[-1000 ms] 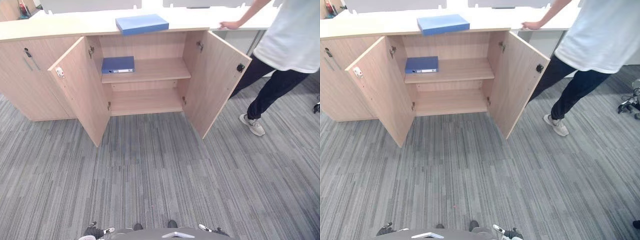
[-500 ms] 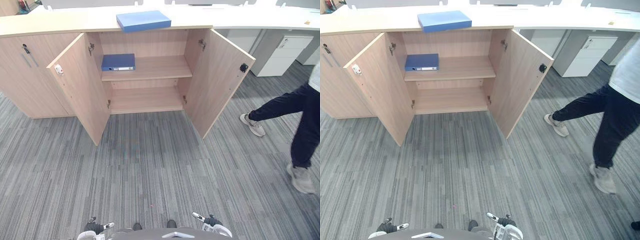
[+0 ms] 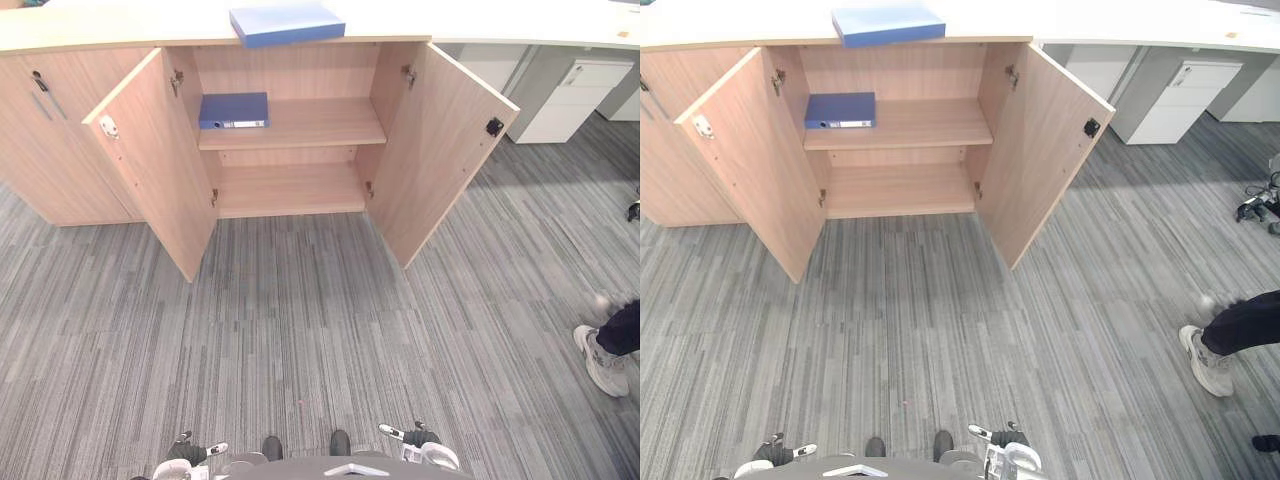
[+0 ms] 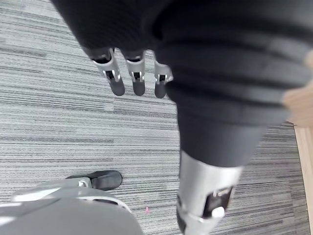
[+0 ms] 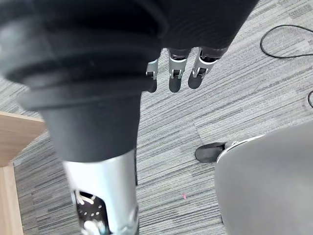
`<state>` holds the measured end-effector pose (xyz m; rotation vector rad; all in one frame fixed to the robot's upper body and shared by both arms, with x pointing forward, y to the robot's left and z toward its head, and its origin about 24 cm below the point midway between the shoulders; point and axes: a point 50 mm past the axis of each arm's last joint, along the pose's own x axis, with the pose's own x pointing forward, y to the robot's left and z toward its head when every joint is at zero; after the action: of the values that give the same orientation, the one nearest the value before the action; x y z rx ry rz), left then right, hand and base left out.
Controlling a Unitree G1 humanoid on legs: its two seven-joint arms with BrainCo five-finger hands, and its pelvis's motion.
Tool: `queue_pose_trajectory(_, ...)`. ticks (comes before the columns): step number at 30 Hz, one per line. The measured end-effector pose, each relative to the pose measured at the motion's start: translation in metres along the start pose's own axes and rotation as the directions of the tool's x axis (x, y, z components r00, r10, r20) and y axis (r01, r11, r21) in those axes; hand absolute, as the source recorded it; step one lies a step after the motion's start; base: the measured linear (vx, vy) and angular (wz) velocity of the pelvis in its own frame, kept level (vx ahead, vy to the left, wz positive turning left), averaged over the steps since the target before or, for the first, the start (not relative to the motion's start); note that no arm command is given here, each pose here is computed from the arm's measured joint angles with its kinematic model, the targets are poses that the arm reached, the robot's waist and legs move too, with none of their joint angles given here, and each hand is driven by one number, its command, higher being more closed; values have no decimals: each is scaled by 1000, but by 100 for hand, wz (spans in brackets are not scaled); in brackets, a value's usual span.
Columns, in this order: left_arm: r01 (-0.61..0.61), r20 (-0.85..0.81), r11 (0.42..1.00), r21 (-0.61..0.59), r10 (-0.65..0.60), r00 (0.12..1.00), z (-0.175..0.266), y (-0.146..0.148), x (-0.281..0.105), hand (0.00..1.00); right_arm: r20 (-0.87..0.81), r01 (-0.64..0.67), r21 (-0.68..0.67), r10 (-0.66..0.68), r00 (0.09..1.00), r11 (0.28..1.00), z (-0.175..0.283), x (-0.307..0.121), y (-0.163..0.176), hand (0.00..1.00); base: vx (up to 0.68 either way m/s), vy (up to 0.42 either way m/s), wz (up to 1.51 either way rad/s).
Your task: Walk over to the cabinet, pick up the folder, carry it to the office cabinet, place the folder inside the office cabinet, then close the office cabinet door
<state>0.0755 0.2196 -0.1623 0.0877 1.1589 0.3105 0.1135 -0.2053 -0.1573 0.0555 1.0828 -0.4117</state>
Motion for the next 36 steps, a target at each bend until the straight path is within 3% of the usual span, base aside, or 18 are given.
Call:
queue_pose_trajectory(21, -1, 72, 1000, 19, 0, 997, 25, -5, 4, 0, 115, -33, -17, 35, 993, 999, 35, 2, 13, 0, 183, -17, 15)
queue_pose_trajectory(28, 14, 119, 982, -186, 8, 993, 37, -20, 1, 0, 135, -29, -4, 29, 990, 1000, 37, 1, 11, 0, 448, -276, 12)
queue_pose_trajectory(36, 82, 218, 974, -212, -35, 975, 66, -41, -2, 0, 143, -37, 29, 32, 989, 999, 36, -2, 20, 0, 297, -14, -43)
